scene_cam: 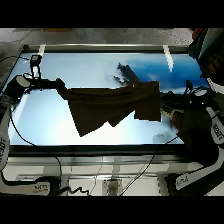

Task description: Fold the clothes and pants, and hang the long-sleeved shirts on hangers.

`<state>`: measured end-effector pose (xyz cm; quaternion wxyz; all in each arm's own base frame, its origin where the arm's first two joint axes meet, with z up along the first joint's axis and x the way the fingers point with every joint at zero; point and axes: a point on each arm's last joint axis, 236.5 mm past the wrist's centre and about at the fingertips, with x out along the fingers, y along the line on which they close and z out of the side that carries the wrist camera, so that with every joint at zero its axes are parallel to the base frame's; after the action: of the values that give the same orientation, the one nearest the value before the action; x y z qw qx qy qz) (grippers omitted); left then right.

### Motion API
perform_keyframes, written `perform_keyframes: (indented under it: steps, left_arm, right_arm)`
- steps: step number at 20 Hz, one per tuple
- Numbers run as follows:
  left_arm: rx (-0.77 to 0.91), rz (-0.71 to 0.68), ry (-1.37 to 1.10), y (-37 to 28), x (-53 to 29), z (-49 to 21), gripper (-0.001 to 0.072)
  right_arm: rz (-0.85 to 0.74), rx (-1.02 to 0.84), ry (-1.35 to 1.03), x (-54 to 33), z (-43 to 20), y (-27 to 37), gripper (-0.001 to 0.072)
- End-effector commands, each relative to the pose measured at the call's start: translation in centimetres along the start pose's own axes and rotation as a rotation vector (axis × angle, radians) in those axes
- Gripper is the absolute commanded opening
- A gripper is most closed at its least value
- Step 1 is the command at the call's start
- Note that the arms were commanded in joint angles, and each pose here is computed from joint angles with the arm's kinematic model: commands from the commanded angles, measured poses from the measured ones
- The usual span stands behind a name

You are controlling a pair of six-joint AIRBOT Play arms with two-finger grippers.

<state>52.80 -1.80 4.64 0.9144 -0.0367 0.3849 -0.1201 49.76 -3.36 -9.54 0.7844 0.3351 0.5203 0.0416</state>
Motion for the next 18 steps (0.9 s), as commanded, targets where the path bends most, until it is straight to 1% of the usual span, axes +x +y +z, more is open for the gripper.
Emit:
perform_keyframes:
  steps: [1, 3, 5, 7, 8, 9, 11, 13, 14, 15, 16, 17, 18]
  left_arm:
    - [0.0, -0.008, 0.014, -0.2, 0.0, -0.3, 0.0692]
    - [0.002, -0.006, 0.015, -0.1, 0.0, -0.4, 0.0692]
    - [0.001, -0.005, 0.015, -0.1, 0.0, -0.4, 0.0692]
    - [0.001, -0.005, 0.016, 0.0, 0.0, -0.4, 0.0692]
    - [0.0, -0.006, 0.017, -0.1, 0.0, -0.4, 0.0692]
    - [0.0, -0.009, 0.023, -0.1, 0.0, -0.6, 0.0691]
    - [0.0, -0.022, 0.051, -0.4, -0.1, -1.2, 0.0691]
    - [-0.006, -0.032, 0.075, -0.4, -0.2, -1.8, 0.0691]
    - [-0.007, -0.036, 0.087, -0.4, -0.3, -2.1, 0.0691]
    - [-0.011, -0.04, 0.098, -0.3, -0.4, -2.4, 0.0691]
    - [-0.016, -0.045, 0.113, -0.2, -0.5, -2.8, 0.0691]
    - [-0.019, -0.051, 0.129, -0.2, -0.6, -3.2, 0.069]
    - [-0.023, -0.059, 0.147, -0.2, -0.7, -3.6, 0.0689]
  right_arm:
    - [-0.051, 0.017, 0.032, 2.9, 0.7, 0.1, 0.0489]
    - [-0.128, 0.009, 0.031, 2.9, 1.3, -1.2, 0.0486]
    - [-0.126, 0.008, 0.018, 2.8, 1.8, -1.1, 0.0435]
    - [-0.125, 0.004, 0.018, 2.9, 1.8, -1.0, 0.0426]
    - [-0.125, -0.007, 0.007, 3.1, 2.0, -0.8, 0.0385]
    - [-0.124, -0.01, -0.007, 3.1, 2.3, -0.7, 0.0369]
    - [-0.122, -0.017, -0.018, 3.6, 2.4, -0.4, 0.0366]
    - [-0.123, -0.021, 0.031, 4.8, 1.0, -0.3, 0.0306]
    - [-0.118, -0.024, 0.049, 5.4, 0.5, 0.0, 0.026]
    - [-0.111, -0.044, 0.054, 5.6, 0.3, 0.4, 0.0242]
    - [-0.104, -0.066, 0.062, 5.6, 0.1, 0.8, 0.0238]
    - [-0.095, -0.083, 0.073, 5.6, -0.1, 1.1, 0.0169]
    - [-0.092, -0.098, 0.082, 5.5, -0.2, 1.3, 0.0063]
